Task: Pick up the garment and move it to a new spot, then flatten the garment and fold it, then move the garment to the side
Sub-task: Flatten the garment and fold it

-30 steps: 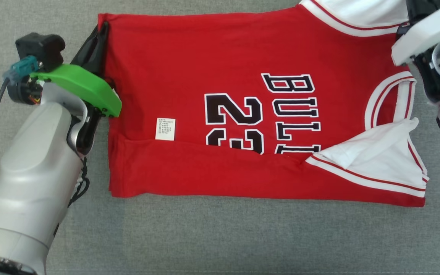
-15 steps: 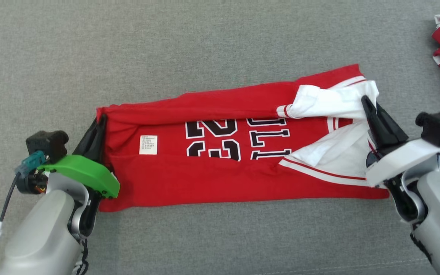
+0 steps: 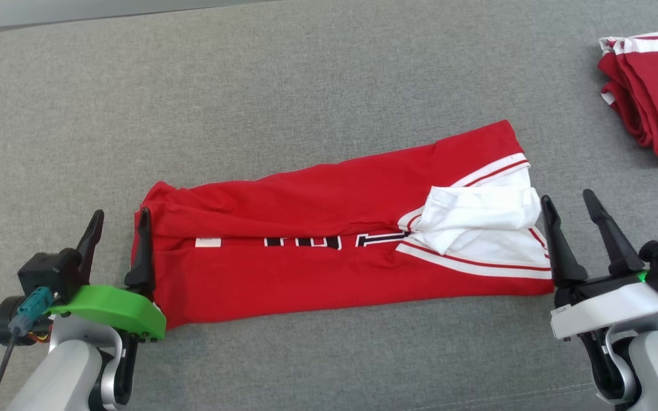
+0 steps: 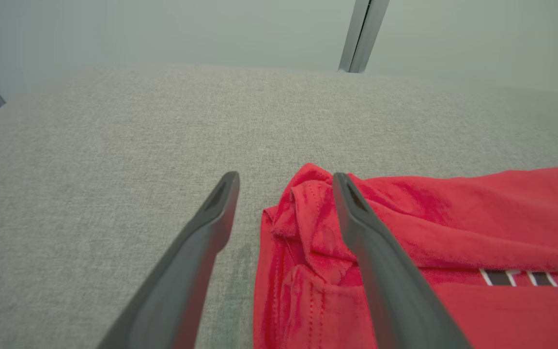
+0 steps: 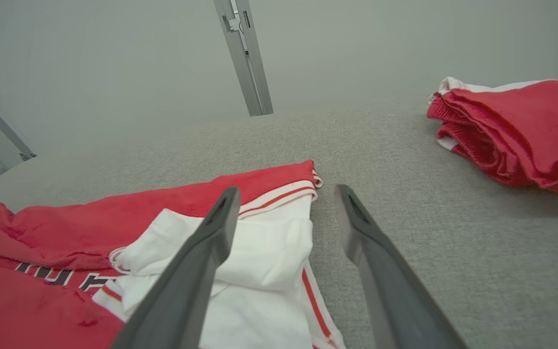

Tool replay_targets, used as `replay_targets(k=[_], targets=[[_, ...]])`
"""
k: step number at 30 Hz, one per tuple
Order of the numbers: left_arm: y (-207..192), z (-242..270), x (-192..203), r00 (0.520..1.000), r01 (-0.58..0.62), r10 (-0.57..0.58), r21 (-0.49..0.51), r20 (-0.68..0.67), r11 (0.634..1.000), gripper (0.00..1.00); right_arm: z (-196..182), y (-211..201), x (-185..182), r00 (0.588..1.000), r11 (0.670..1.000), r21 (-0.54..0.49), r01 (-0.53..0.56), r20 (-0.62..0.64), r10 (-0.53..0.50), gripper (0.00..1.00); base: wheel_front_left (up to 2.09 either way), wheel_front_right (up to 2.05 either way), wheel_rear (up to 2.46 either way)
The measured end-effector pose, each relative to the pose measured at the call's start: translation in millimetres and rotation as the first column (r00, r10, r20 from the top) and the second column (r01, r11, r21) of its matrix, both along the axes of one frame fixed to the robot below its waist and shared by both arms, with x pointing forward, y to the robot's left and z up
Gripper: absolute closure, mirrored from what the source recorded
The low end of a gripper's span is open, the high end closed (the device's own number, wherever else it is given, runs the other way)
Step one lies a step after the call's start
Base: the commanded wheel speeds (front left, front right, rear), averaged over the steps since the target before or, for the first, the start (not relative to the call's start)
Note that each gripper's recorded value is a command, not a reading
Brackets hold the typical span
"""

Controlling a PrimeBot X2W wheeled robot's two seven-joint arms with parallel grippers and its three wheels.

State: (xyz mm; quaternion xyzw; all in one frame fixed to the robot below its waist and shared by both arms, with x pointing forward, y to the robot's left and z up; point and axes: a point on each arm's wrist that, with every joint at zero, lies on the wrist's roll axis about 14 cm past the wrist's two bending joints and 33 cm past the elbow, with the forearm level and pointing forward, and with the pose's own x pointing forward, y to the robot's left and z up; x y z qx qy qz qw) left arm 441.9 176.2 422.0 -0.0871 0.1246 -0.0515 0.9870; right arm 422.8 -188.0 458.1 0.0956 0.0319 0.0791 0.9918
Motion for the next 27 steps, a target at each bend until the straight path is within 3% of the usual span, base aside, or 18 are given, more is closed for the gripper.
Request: replay_targets(k=[5,11,27], targets=[[2.5,49.8,-1.9,0.985,-0.047,0.040,0.042,0.166,0.998,0.00,40.6,-6.5,-8.3,0.992,0.997,-0.060,0.054,0.119,-0.047,0.00,0.00,0.00,0.00],[-5.2,73.3,-23.9,0.970,-0.062,0.047,0.057,0.239,0.996,0.00,72.7,1.4,-17.0,0.984,0.993,-0.103,0.058,0.172,-0.040,0.00,0.00,0.00,0.00],[-4.0,82.7,-34.0,0.960,-0.084,0.067,0.053,0.273,0.995,0.00,83.1,5.7,-19.3,0.985,0.991,-0.125,0.056,0.169,-0.034,0.00,0.00,0.00,0.00]])
